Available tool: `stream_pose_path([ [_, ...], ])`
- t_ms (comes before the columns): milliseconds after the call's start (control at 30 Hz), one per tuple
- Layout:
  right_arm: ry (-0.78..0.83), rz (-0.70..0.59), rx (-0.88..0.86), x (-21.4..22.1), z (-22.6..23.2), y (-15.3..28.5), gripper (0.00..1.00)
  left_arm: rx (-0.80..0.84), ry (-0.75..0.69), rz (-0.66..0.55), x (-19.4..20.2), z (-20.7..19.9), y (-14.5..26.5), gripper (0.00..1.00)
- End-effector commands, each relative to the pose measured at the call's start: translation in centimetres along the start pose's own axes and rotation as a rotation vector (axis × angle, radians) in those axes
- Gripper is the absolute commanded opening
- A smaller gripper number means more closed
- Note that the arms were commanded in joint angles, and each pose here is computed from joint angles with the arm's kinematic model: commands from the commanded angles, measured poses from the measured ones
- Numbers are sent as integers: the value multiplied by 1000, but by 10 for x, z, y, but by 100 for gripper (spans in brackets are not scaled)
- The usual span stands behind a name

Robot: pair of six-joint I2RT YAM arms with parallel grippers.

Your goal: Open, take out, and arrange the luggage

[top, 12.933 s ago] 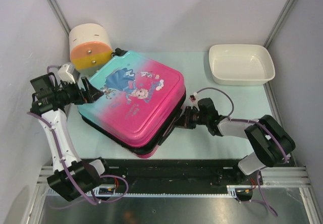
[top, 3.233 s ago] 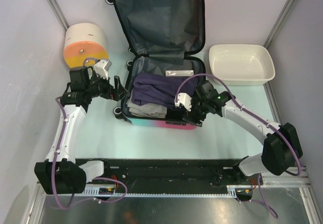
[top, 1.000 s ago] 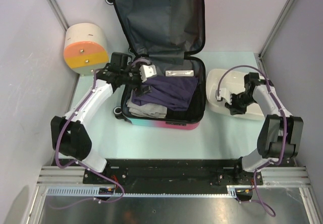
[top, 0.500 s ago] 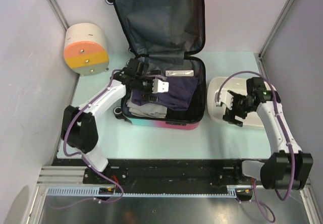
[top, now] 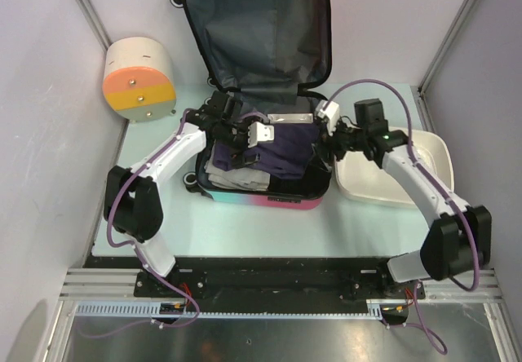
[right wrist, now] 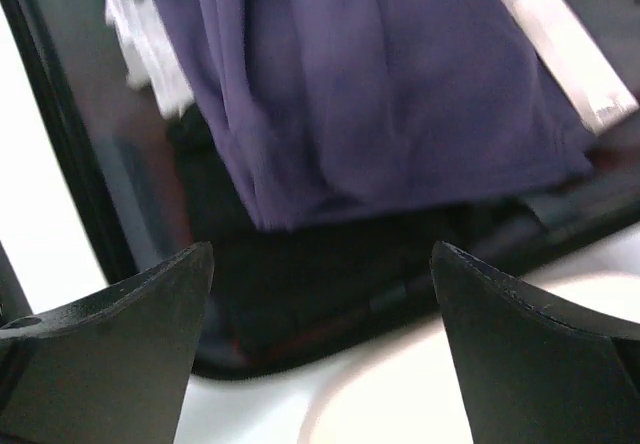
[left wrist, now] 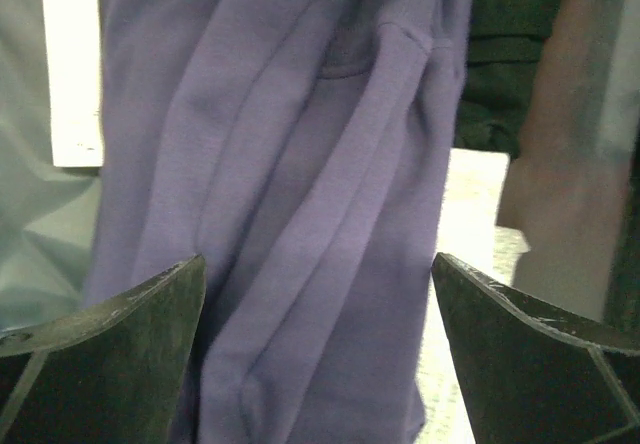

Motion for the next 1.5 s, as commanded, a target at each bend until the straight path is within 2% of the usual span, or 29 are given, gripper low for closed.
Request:
stream_pose_path([
  [0, -59, -229, 30, -42, -18, -39, 95, 91, 93, -19, -1, -22, 9, 100],
  [100, 26, -280, 29, -52, -28, -71, 95, 97, 99, -3, 4, -28, 12, 99],
  [300, -46, -278, -29, -47, -51, -125, 95, 75, 111, -40, -3, -34, 29, 100],
  [367, -67, -245, -95, -34, -51, -141, 90, 57, 142, -50, -4, -31, 35, 100],
  [467, -91, -235, -233, -33, -44, -144, 81, 5, 188, -86, -8, -14, 50, 100],
  [567, -83, -201, -363, -33, -24, -140, 77, -73, 215, -104, -11, 12, 65, 100],
  [700, -18, -135, -510, -24, 5, -140, 73, -128, 155, -79, -13, 32, 67, 100],
  [867, 51, -66, -610, -20, 32, -143, 72, -94, 157, -70, -10, 40, 51, 100],
  [967, 75, 3, -613, -10, 39, -146, 74, -59, 126, -47, -6, 30, 40, 100],
  [1167, 142, 22, -479, -11, 30, -141, 82, 9, 93, 13, 16, -3, 31, 98],
  [1300, 197, 61, -420, -5, 29, -139, 84, 15, 95, 53, 27, -9, 27, 97],
  [1333, 210, 71, -414, -3, 31, -140, 88, 16, 96, 59, 28, -9, 26, 97],
  [1467, 289, 106, -377, 2, 35, -142, 91, 20, 108, 74, 32, -9, 23, 95],
])
Point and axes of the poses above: each gripper's point midway between its finger pads, its own y axis back along the fingers, its own z axis along the line the jaws close on, x = y × z, the point moved 10 cm from there along y, back along the fingers, and after that the axes turned 13 degrees about y, right-handed, at the moved point
